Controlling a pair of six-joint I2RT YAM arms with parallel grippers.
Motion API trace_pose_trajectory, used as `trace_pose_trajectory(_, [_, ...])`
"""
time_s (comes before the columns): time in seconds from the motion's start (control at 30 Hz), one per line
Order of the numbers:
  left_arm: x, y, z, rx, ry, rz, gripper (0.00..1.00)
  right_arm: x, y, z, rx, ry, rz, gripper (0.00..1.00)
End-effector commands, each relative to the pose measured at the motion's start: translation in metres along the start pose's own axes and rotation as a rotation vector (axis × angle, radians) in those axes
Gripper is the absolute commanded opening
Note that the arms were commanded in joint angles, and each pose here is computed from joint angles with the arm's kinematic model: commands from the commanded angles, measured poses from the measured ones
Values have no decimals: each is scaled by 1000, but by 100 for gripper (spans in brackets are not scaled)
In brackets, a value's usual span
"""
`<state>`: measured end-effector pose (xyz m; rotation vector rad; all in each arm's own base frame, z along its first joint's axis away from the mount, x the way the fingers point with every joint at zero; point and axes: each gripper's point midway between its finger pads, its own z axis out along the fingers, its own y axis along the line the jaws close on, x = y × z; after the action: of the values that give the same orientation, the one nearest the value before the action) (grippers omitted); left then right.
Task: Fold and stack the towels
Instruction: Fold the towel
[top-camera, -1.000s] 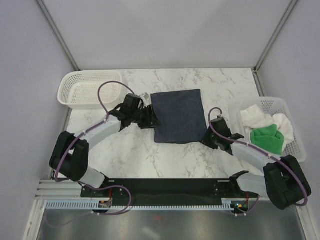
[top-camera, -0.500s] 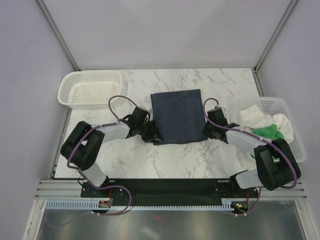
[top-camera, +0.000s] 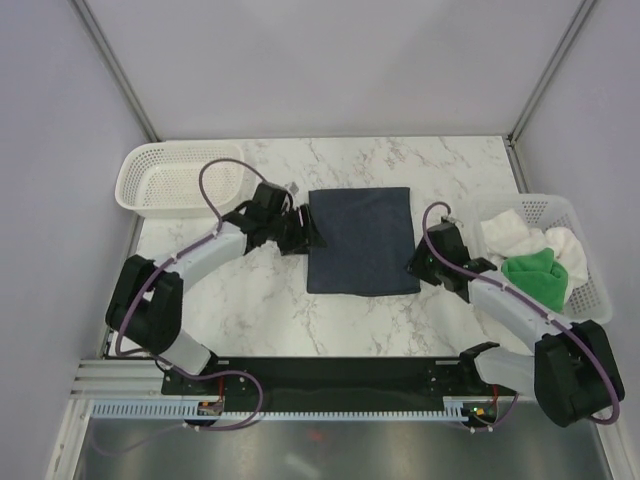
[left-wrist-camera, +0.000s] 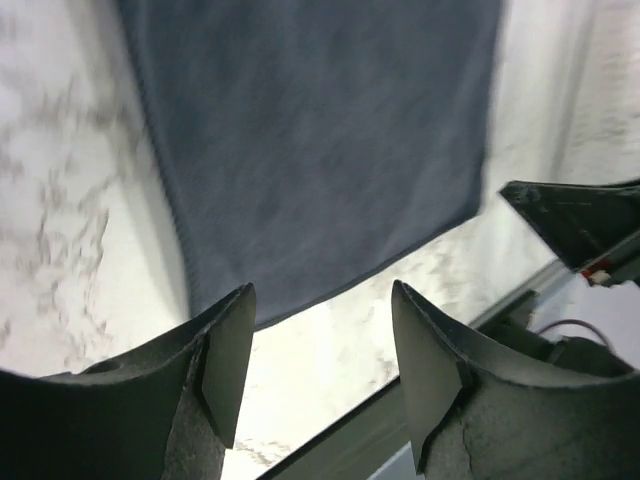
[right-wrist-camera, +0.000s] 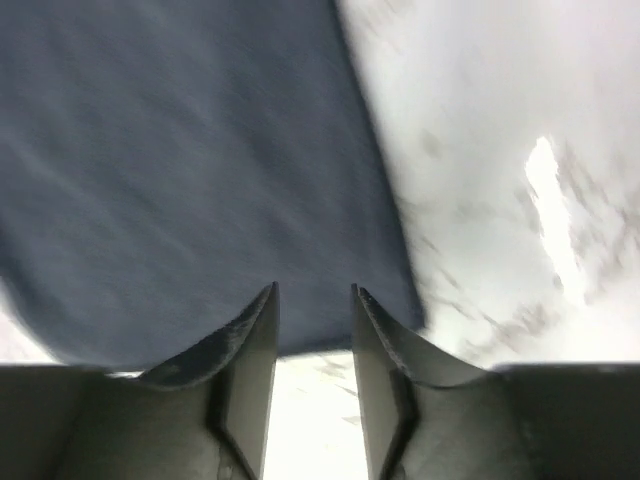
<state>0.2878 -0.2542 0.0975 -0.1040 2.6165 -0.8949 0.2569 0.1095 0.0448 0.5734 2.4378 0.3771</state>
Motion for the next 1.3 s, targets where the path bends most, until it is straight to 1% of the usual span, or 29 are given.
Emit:
trace_pose_trajectory(0.0, [-88, -43, -31, 108, -158, 163, 64, -67, 58, -18, -124, -103, -73, 55])
trace_pose_trajectory(0.03, [-98, -34, -21, 93, -149, 187, 63, -91, 68, -9, -126, -106, -117, 57])
trace_pose_trajectory(0.07, [-110, -32, -19, 92, -156, 201, 63, -106, 73, -2, -132, -117, -142, 58])
trace_pose_trajectory(0.1, [-127, -25, -18, 74, -181, 210, 63, -113, 83, 5, -169, -98, -188, 59])
trace_pose_trajectory(0.13, [-148, -31, -21, 77, -221, 237, 63, -108, 85, 28, -198, -8, -220, 60])
trace_pose_trajectory(0.17, [-154, -17, -4, 53, -201, 267, 63, -135, 101, 27, -220, -34, -279, 60])
trace_pose_trajectory(0.2, [-170, -23, -5, 81, -216, 296, 63, -145, 103, 33, -225, -35, -297, 61])
trace_pose_trajectory(0.23, [-173, -18, 4, 85, -199, 306, 62, -161, 107, 45, -256, -23, -300, 61])
trace_pose_trajectory(0.27, [-174, -8, 20, 89, -166, 324, 62, -170, 108, 50, -272, -22, -305, 61])
trace_pose_trajectory(0.3, [-173, -6, 26, 113, -142, 330, 61, -178, 108, 55, -292, -24, -330, 61])
trace_pose_trajectory(0.33, [-181, -10, 28, 123, -151, 366, 62, -195, 106, 66, -294, -32, -328, 60])
trace_pose_trajectory(0.4, [-181, 0, 42, 112, -131, 374, 64, -207, 103, 77, -314, -24, -350, 60])
trace_pose_trajectory(0.43, [-187, -3, 43, 117, -140, 394, 64, -219, 104, 89, -327, -22, -359, 60])
trace_pose_trajectory(0.47, [-189, 1, 49, 111, -138, 410, 65, -219, 99, 95, -311, 2, -363, 60])
trace_pose_trajectory(0.5, [-191, 2, 57, 121, -129, 422, 65, -221, 97, 102, -310, 6, -416, 59])
trace_pose_trajectory(0.53, [-191, 4, 63, 125, -116, 429, 66, -215, 91, 117, -302, 43, -428, 59])
trace_pose_trajectory(0.6, [-194, 7, 76, 139, -101, 453, 66, -223, 93, 126, -302, 46, -469, 58])
trace_pose_trajectory(0.63, [-194, 9, 78, 134, -89, 454, 66, -223, 90, 139, -299, 59, -488, 58])
trace_pose_trajectory(0.7, [-203, 7, 82, 139, -88, 465, 66, -221, 84, 149, -299, 86, -484, 56])
trace_pose_trajectory(0.77, [-198, 19, 96, 121, -46, 452, 66, -222, 77, 162, -312, 101, -472, 56])
trace_pose_trajectory(0.8, [-204, 16, 96, 126, -54, 460, 66, -223, 73, 166, -311, 105, -467, 56])
trace_pose_trajectory(0.83, [-203, 25, 103, 108, -42, 452, 66, -220, 70, 174, -309, 117, -464, 56])
trace_pose_trajectory(1.03, [-212, 37, 108, 77, -53, 457, 67, -220, 69, 182, -335, 128, -489, 54])
trace_pose_trajectory(1.17, [-214, 36, 108, 123, -47, 472, 67, -220, 71, 184, -346, 129, -490, 56])
trace_pose_trajectory(1.27, [-209, 31, 109, 172, -27, 479, 66, -215, 74, 186, -383, 148, -484, 54])
